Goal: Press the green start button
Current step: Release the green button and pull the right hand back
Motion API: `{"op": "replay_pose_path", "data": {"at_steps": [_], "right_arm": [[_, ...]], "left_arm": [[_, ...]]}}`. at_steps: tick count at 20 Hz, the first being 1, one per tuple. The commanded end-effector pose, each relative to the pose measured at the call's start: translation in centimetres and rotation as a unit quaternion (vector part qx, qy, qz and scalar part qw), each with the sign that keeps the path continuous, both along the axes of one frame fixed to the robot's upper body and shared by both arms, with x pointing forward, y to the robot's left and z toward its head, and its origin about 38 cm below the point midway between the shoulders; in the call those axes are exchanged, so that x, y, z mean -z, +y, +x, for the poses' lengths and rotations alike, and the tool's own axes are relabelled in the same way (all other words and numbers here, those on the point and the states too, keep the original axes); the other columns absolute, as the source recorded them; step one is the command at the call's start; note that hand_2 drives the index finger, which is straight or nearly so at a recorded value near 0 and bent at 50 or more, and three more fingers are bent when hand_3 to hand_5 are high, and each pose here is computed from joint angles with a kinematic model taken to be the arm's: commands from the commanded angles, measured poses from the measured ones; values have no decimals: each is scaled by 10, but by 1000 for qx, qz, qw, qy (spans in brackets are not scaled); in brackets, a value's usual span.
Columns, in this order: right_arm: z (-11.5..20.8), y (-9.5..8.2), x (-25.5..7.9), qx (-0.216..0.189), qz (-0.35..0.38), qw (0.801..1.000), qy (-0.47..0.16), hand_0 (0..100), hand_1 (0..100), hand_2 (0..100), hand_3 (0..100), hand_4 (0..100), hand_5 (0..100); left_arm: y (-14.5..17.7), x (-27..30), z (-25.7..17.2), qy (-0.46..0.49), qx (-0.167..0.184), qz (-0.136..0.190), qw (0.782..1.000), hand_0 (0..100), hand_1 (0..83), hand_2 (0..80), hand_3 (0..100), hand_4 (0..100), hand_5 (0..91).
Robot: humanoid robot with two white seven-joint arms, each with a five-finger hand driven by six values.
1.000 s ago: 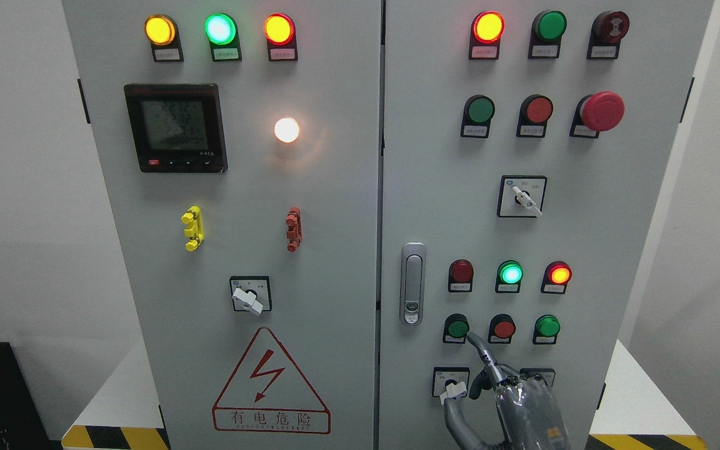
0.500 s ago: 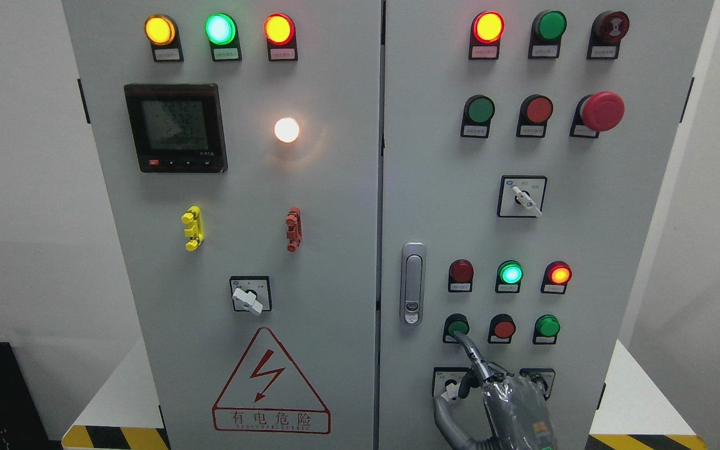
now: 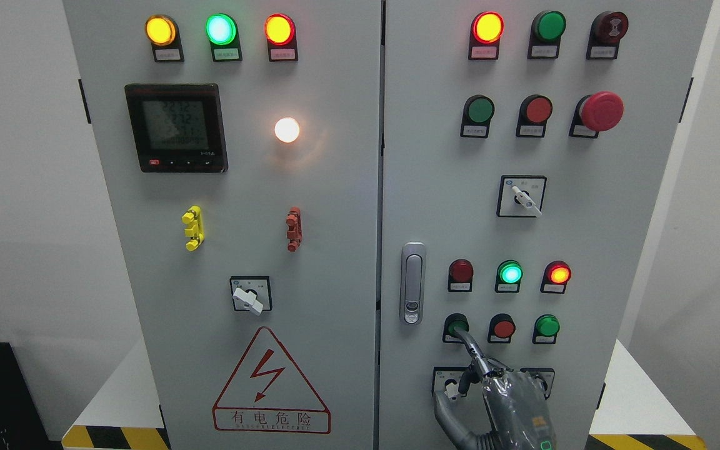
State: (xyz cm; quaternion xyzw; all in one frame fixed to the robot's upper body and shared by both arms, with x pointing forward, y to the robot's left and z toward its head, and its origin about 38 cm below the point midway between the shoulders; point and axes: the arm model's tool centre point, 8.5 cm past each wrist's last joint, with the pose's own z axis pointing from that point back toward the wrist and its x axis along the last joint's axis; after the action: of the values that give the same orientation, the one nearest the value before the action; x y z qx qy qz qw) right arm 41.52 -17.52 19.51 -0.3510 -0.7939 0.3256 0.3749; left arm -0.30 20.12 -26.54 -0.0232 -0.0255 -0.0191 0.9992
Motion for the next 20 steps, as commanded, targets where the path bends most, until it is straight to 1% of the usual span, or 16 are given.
{"op": "replay_pose_path", "data": {"at_steps": [1,9,13,20], "right_arm": [[5,-1,7,2,0,1000,13,532,277,0,705,669,731],[0,-2,-1,-2,13,1000,-1,547,272,0,706,671,731],[-10,-4,-8,-15,48,999,-8,568,261,0,705,673,730],[-36,-9,-6,-31,97,995,-13,558,253,0,703,664,721]], "left_arm": [[0,0,-1,0,0,0,1000,120,556,0,0,0,0],[0,0,1,-1,-1,0,1000,120,556,0,0,0,0],[0,0,1,-1,-1,0,1000,120,556,0,0,0,0],[0,0,-1,0,0,0,1000,120,556,0,0,0,0]]}}
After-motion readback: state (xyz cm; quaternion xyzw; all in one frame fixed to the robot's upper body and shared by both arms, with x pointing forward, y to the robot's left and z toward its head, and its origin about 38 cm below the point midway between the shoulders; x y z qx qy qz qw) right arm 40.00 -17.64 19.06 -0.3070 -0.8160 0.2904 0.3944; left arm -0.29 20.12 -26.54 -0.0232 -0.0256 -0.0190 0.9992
